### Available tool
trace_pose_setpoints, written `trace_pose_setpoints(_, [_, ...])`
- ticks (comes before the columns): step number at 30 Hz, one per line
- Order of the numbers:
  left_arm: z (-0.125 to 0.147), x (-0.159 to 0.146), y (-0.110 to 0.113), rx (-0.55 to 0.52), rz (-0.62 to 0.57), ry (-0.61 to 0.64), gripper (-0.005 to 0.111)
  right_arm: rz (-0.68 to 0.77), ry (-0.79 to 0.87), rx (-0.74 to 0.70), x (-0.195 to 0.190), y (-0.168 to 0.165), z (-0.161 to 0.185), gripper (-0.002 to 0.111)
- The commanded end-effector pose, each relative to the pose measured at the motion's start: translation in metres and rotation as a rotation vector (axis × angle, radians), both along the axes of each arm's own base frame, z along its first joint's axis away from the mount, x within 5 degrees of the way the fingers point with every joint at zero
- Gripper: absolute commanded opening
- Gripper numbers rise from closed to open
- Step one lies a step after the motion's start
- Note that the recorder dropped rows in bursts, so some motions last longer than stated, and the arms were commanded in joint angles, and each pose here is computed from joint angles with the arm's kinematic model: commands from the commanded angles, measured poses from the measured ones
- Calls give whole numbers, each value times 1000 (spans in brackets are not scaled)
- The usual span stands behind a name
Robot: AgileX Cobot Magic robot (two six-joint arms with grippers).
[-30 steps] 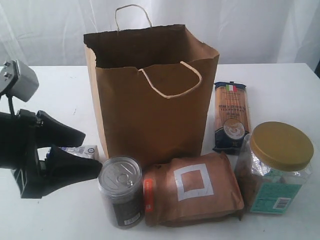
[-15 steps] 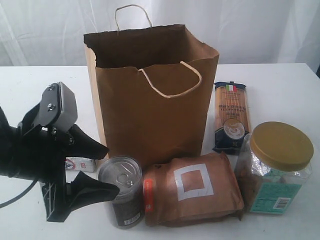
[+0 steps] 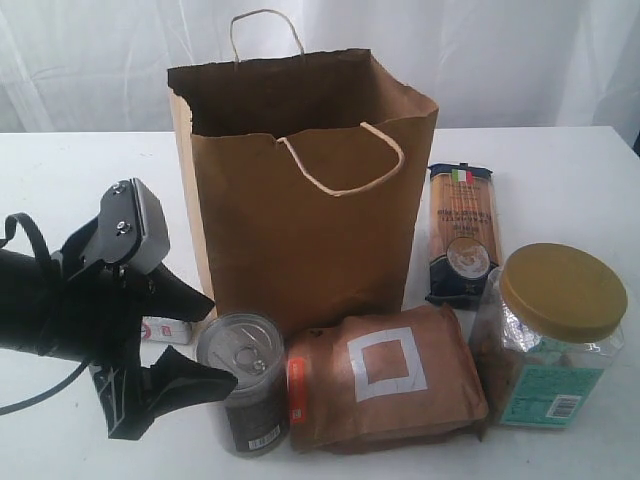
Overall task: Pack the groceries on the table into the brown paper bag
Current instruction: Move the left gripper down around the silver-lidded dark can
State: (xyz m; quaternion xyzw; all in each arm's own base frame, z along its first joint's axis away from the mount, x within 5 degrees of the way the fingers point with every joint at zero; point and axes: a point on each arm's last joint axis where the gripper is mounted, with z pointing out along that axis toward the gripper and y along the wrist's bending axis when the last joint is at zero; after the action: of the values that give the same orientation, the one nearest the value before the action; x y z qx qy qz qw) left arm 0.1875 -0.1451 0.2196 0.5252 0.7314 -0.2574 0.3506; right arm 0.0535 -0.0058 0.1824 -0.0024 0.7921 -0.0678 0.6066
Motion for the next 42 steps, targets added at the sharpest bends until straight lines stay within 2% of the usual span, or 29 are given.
trace_pose_setpoints(1, [-1, -3, -2, -19, -3, 28, 83, 0, -9, -3, 0, 0, 0, 0])
trace_pose_setpoints(9, [-1, -2, -1, -7, -3, 19, 82, 0, -9, -3, 0, 0, 0, 0])
trace_pose_setpoints(16, [-1, -8, -3, -13, -74, 28, 63, 0, -9, -3, 0, 0, 0, 0])
trace_pose_setpoints(18, [-1, -9, -3, -18, -80, 41, 65, 0, -9, -3, 0, 0, 0, 0])
trace_pose_setpoints(23, [-2, -6, -2, -14, -25, 60, 88, 0, -9, -3, 0, 0, 0, 0])
trace_pose_setpoints(25, [-1, -7, -2, -21, -25, 76, 92, 0, -9, -3, 0, 0, 0, 0])
trace_pose_setpoints(37, [-1, -7, -2, -34, 12, 114, 92, 0, -9, -3, 0, 0, 0, 0])
trace_pose_setpoints(42, [0, -11, -4, -52, -30, 146, 92, 0, -9, -3, 0, 0, 0, 0])
